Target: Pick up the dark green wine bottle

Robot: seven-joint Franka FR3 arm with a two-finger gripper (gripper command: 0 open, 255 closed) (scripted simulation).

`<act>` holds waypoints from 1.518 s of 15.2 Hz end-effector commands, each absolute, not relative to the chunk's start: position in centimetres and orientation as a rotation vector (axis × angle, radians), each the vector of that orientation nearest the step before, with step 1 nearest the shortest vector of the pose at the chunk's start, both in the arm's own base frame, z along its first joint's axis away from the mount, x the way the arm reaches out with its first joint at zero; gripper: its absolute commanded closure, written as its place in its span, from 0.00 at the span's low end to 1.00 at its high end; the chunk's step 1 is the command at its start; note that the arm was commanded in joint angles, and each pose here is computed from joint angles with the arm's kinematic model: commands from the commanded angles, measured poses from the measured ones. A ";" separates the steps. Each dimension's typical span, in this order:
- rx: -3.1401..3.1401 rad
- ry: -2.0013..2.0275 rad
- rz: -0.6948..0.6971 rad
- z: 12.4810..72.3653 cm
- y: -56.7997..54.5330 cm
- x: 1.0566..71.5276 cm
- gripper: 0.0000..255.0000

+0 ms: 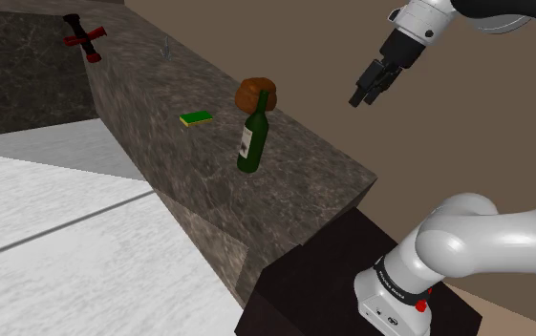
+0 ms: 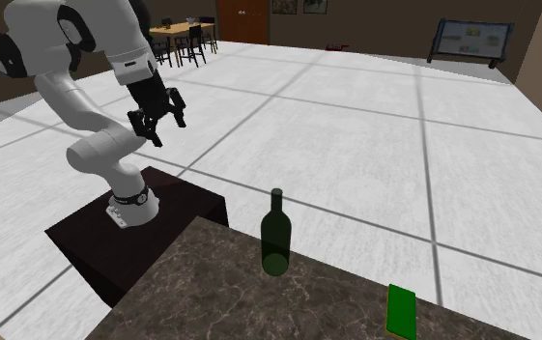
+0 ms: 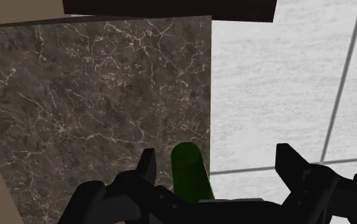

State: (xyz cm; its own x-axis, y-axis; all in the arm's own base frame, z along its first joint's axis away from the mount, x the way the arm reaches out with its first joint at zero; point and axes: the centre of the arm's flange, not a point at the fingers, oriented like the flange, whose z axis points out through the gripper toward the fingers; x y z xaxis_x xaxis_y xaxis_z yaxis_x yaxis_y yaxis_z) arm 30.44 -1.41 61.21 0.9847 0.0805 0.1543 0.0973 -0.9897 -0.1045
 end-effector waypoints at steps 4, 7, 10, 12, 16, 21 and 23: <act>-3.032 -0.165 -0.208 60.2 -0.8 34.5 0.00; -3.046 -0.194 -0.188 59.2 -0.2 38.4 0.00; -3.059 -0.223 -0.168 58.1 0.5 42.4 0.00; -3.067 -0.243 -0.155 57.3 1.0 45.0 0.00; -3.084 -0.283 -0.127 55.7 2.1 50.3 0.00; -3.104 -0.333 -0.093 53.5 3.5 56.7 0.00; -3.111 -0.353 -0.079 52.6 4.1 59.3 0.00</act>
State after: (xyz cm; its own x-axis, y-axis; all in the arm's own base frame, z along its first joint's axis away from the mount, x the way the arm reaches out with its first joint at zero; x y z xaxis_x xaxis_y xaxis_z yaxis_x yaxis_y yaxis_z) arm 57.87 3.77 53.11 0.9745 0.2174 0.0559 0.2182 -0.9759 -0.0081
